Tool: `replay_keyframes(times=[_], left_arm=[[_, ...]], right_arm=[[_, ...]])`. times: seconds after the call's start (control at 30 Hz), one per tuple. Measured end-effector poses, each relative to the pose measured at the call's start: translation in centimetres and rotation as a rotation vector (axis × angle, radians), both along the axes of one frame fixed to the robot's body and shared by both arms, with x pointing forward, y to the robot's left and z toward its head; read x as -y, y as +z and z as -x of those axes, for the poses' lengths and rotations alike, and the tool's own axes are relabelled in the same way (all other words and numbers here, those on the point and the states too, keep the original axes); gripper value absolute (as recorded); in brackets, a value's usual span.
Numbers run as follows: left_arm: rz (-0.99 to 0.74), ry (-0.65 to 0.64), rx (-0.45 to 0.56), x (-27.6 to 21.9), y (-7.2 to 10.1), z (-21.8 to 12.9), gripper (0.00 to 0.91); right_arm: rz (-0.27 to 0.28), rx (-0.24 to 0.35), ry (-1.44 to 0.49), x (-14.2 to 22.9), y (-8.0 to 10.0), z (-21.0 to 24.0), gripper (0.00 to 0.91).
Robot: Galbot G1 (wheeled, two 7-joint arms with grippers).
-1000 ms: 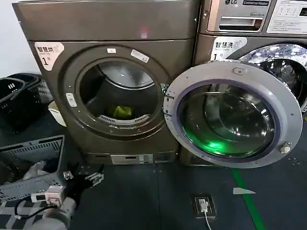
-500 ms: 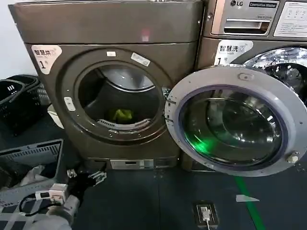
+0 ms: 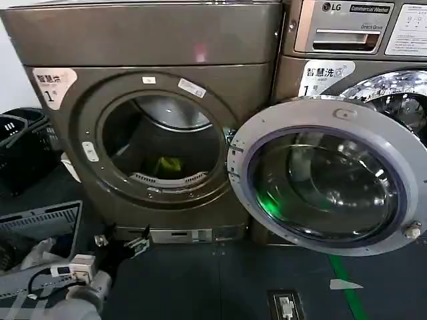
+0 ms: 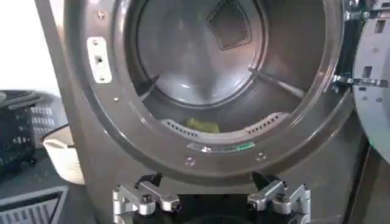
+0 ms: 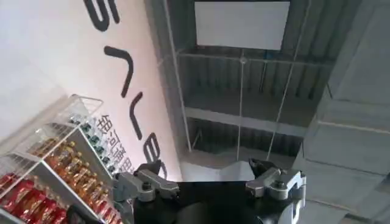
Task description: Grasp the clothes from the dryer.
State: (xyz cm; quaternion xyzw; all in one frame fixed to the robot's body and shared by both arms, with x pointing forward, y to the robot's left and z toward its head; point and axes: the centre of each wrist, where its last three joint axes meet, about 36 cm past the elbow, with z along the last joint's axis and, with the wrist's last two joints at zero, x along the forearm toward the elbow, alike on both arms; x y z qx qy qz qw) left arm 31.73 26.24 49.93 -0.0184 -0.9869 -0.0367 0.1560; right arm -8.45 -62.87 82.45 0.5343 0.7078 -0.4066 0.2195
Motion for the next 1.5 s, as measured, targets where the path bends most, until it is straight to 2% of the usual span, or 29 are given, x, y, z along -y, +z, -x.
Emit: replay_keyframes(times=[1.17,1.5], left_arm=[[0.000,-0.004,0.002,0.03,0.05,-0.03,0.907],[0.022,-0.028,0.048,0.37,0.48,-0.41,0.907]], right_arm=[[0.010,-0.010,0.008,-0.07,-0.29,-0.21,0.907],[0.016,-0.023,-0.006,-0.48,0.04,0.00,0.907]])
